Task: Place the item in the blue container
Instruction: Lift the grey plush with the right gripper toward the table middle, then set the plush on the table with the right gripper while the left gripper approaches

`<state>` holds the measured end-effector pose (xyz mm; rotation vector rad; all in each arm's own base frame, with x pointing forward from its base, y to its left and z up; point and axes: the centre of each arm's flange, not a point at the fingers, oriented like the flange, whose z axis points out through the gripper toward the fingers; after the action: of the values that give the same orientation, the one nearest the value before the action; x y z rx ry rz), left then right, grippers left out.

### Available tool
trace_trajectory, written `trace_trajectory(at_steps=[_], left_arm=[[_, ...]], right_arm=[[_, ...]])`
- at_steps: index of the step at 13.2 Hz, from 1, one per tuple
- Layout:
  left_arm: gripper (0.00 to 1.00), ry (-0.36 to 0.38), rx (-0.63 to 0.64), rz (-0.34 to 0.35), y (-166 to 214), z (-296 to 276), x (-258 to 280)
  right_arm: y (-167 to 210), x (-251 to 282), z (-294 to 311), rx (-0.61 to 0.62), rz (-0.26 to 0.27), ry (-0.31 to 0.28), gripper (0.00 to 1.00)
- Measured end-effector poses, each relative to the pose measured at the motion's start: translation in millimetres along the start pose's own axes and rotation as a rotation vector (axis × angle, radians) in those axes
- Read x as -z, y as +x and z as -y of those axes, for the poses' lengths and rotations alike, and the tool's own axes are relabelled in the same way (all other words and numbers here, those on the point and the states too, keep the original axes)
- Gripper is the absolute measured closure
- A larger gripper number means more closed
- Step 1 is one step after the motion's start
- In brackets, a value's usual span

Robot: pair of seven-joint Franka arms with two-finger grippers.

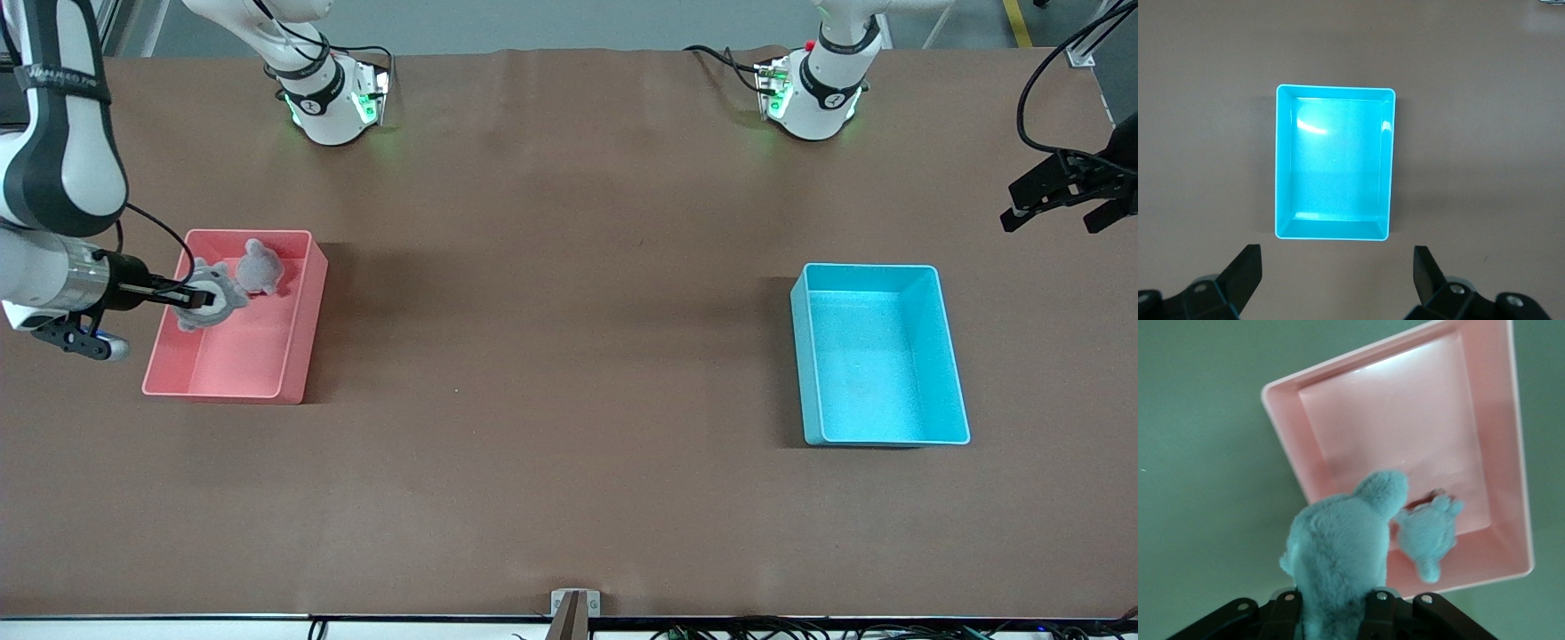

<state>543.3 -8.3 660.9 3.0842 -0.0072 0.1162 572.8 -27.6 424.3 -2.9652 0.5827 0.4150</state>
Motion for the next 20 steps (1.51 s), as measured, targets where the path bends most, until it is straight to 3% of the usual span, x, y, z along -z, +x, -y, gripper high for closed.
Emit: trace_trajectory(at_steps=[2,4,7,9,16,20], left_arm=[[0.0,0.0,-0.001,0.0,0,0,0],[0.0,0.0,0.0,0.0,0,0,0],[0.0,0.0,0.003,0.002,0,2,-1],[0.0,0.001,0.01,0.01,2,6,-5],[0.0,-0.002,0.009,0.09,19,1,-48],[0.0,-0.037,0.018,0.184,31,-70,-100]], right_arm=[[-31,-11,77,-0.108,-0.007,-0.035,0.74],[-69,-27,158,-0.194,-0.068,-0.036,0.74],[-119,-60,252,-0.29,-0.163,0.022,0.74],[-140,-97,298,-0.349,-0.199,0.059,0.74],[-187,-207,427,-0.504,-0.231,0.079,0.74],[-188,-233,452,-0.528,-0.25,0.134,0.74]])
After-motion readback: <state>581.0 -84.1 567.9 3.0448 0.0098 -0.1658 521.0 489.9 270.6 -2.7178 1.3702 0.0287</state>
